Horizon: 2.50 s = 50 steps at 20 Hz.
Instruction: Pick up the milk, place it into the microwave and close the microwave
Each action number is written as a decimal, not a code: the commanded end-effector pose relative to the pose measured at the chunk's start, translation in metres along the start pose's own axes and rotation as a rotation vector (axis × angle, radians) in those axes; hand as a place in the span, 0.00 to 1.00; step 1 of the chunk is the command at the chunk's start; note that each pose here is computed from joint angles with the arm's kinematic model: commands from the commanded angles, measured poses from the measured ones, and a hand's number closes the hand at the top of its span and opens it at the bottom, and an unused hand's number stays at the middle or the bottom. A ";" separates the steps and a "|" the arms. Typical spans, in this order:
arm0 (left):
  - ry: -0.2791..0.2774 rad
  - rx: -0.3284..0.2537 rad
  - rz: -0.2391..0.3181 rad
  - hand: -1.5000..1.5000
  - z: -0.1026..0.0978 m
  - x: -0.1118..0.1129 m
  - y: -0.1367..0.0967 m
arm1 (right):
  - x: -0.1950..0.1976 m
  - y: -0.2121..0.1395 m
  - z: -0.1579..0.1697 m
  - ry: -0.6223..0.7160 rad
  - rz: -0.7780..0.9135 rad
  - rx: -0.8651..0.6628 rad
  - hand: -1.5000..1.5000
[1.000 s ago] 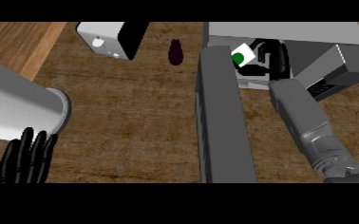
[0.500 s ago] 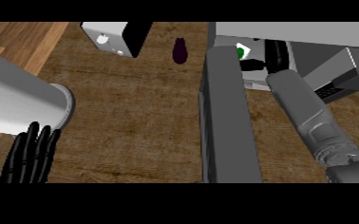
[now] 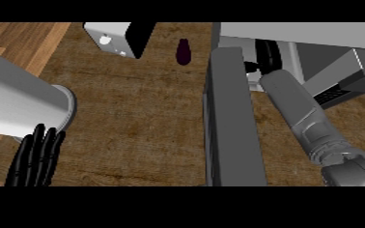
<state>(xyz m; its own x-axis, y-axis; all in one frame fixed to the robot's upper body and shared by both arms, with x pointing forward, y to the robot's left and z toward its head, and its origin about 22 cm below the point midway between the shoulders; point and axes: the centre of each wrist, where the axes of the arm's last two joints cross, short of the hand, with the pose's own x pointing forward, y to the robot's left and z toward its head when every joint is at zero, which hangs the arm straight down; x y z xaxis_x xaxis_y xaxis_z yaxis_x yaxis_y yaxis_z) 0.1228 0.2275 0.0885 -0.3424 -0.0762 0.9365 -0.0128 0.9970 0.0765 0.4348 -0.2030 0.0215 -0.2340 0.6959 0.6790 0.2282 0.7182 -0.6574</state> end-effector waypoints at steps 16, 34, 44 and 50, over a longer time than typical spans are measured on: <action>0.023 0.006 -0.012 0.00 0.015 0.001 -0.006 | -0.024 -0.035 -0.002 0.020 -0.024 -0.171 0.00; 0.031 -0.006 0.018 0.00 0.024 0.016 -0.031 | -0.055 -0.049 0.017 0.030 -0.319 -0.110 0.00; 0.034 0.013 0.012 0.00 0.020 0.010 -0.028 | -0.081 -0.027 0.061 0.039 -0.470 0.030 0.00; 0.030 0.015 0.018 0.00 0.024 0.011 -0.021 | -0.105 -0.010 0.110 0.137 -0.492 0.062 0.00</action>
<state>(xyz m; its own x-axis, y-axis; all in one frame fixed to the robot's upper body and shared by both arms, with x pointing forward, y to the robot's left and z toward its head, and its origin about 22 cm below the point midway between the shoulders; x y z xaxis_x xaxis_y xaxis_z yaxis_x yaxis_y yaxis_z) 0.1004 0.1967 0.0870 -0.3172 -0.0646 0.9461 -0.0182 0.9979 0.0620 0.3853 -0.2723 -0.0431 -0.2499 0.2792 0.9271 0.0644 0.9602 -0.2718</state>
